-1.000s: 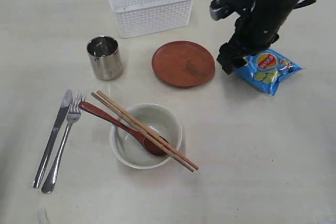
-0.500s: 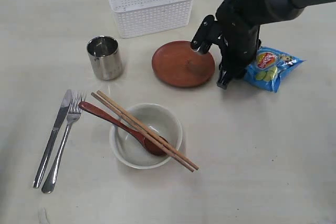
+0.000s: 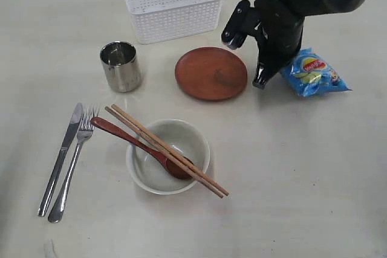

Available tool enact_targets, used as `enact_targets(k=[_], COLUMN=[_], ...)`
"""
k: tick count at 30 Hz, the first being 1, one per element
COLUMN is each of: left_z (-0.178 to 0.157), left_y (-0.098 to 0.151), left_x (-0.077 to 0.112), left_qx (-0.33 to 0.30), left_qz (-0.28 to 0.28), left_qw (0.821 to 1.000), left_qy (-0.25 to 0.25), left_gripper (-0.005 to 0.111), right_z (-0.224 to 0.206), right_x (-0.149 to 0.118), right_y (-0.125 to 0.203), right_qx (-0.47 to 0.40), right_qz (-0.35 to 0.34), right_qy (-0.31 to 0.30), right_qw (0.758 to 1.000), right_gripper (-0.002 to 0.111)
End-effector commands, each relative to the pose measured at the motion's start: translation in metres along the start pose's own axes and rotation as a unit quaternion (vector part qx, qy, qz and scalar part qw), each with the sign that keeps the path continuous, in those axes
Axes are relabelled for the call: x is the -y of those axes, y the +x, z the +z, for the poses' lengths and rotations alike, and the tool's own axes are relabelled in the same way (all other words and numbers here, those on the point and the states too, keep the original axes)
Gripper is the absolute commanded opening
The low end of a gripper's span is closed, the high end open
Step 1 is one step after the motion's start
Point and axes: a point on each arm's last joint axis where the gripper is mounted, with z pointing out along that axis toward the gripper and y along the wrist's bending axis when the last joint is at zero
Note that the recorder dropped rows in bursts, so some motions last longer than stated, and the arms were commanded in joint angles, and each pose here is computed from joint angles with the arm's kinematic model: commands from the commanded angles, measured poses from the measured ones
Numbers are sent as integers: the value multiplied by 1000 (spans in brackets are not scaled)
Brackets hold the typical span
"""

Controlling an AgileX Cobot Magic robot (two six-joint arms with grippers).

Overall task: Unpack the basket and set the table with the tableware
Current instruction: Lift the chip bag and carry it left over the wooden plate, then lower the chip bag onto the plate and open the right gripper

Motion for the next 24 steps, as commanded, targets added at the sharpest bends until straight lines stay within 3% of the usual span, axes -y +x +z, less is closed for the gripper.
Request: enact_targets(k=[1, 6, 13, 18, 24], left_z=[0, 0, 0, 0, 0], left_y=[1, 1, 1, 1, 1], left_x=[0, 0, 0, 0, 0], left_qx=[1, 1, 1, 1, 1], left_qz=[-4, -4, -4, -4, -4], left_qw=[1000, 1000, 1000, 1000, 1000], left_qy=[0, 0, 0, 0, 0], left_gripper=[0, 0, 0, 0, 0], right_z=[-29, -67, -90, -71, -57], right_x=[12, 15, -29, -54, -60], right_y=[1, -4, -48, -90, -102], right_qx=[41, 106, 206, 198, 168], right_qz=[26, 44, -11, -31, -25], right_qy=[14, 26, 12, -5, -19], right_qw=[999, 993, 978, 980, 985], right_gripper=[0, 0, 0, 0, 1])
